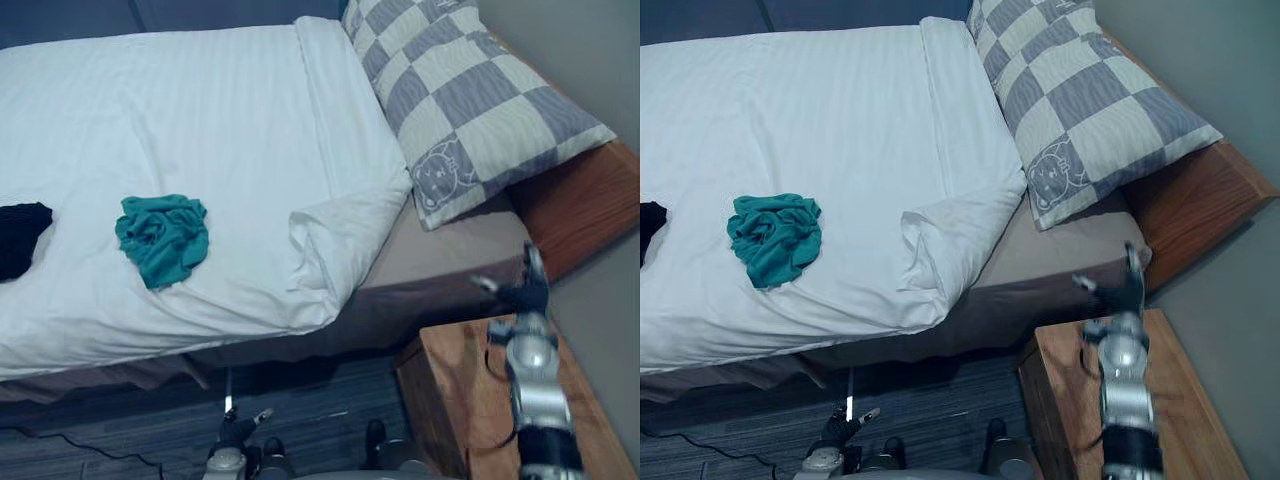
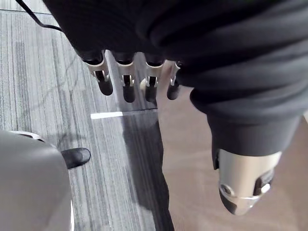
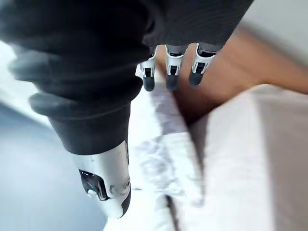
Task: Tidy the bed and pick cloth on bed and put in laundry
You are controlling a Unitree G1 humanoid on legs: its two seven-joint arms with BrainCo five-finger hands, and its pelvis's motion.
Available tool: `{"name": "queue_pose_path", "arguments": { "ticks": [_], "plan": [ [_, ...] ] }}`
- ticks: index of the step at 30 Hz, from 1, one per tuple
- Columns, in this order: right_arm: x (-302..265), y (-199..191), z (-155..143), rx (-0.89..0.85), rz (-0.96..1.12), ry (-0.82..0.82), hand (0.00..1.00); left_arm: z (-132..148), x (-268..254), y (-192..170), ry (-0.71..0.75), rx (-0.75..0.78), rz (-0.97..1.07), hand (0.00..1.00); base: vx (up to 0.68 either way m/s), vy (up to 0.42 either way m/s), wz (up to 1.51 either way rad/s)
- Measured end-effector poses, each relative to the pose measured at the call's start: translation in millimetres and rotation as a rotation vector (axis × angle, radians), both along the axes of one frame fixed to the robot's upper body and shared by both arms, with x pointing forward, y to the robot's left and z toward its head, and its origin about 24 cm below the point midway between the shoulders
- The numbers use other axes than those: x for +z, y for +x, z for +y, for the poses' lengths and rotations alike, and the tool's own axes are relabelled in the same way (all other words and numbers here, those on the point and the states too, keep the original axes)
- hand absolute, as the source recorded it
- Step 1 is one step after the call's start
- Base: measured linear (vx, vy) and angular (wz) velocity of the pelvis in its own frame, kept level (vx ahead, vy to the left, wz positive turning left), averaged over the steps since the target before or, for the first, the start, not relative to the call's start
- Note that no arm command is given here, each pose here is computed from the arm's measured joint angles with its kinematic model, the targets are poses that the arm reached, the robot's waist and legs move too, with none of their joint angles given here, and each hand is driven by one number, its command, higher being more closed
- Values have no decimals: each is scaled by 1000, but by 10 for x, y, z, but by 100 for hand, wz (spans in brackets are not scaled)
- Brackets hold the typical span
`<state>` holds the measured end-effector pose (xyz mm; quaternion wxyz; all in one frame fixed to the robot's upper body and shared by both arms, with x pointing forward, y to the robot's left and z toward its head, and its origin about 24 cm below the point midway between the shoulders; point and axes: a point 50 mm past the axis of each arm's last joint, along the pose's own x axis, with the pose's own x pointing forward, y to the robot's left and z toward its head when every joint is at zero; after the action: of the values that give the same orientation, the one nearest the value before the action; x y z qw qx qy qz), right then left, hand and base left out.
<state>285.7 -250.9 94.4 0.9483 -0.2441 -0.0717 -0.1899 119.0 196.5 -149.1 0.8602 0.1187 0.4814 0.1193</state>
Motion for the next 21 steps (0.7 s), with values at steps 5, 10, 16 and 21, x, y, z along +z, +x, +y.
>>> {"name": "queue_pose_path", "arguments": {
  "ticks": [5, 10, 16, 21],
  "plan": [
    [674, 366, 352, 191, -175, -184, 0, -6, 46, 137, 15, -51, -34, 0, -74, -19, 38],
    [1198, 586, 674, 294, -302, -307, 0, 41, 135, 347, 51, -105, -93, 0, -37, -20, 48],
    [1332, 816, 808, 313, -258, -386, 0, 121, 220, 513, 112, -143, -129, 0, -12, -2, 41],
    [1087, 986, 763, 263, -114, -414, 100, 103, 230, 552, 142, -163, -133, 0, -18, 12, 31]
  ]
}}
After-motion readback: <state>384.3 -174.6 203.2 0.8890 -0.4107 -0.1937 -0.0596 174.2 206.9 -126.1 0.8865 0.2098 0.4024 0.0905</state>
